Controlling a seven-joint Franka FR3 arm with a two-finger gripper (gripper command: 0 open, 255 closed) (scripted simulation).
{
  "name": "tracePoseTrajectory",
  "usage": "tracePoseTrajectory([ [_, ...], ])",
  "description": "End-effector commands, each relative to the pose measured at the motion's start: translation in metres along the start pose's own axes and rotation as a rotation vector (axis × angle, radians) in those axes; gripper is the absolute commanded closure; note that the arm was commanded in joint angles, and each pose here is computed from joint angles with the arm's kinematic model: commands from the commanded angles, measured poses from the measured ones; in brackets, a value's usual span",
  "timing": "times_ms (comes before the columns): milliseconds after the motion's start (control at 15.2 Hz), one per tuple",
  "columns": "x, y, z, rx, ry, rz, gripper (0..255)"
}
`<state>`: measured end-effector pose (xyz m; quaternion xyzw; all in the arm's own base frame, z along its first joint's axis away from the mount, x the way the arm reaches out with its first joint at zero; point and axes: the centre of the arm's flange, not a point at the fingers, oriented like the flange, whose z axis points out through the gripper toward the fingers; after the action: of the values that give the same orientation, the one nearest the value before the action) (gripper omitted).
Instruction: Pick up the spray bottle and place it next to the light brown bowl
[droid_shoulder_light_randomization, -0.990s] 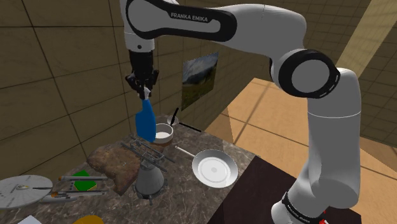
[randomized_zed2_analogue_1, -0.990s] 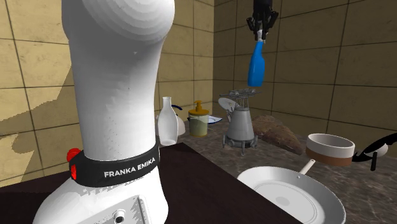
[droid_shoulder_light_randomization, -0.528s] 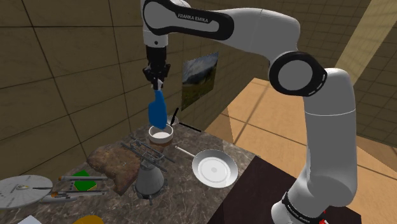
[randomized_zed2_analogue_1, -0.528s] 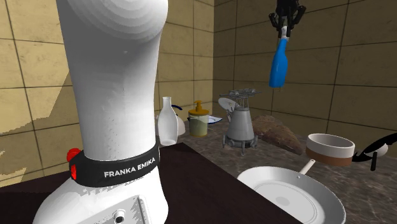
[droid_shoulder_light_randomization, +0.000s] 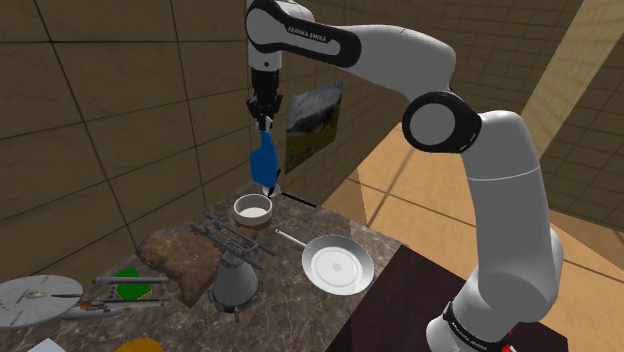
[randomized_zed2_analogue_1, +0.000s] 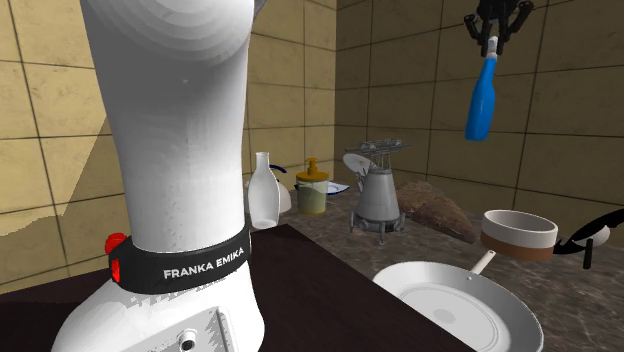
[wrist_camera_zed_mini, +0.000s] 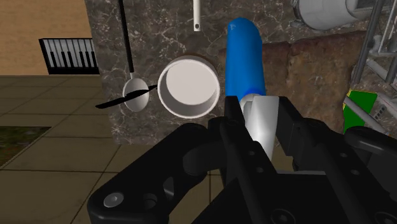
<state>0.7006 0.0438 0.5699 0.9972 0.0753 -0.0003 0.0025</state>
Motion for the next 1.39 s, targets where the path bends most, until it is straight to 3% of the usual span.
tracePoseTrajectory([
  [0,0.003,0.008,0.008,0.000,0.001,-0.001,255],
  [1320,0.003,0.007,0.114,0.000,0.001,-0.001,255],
])
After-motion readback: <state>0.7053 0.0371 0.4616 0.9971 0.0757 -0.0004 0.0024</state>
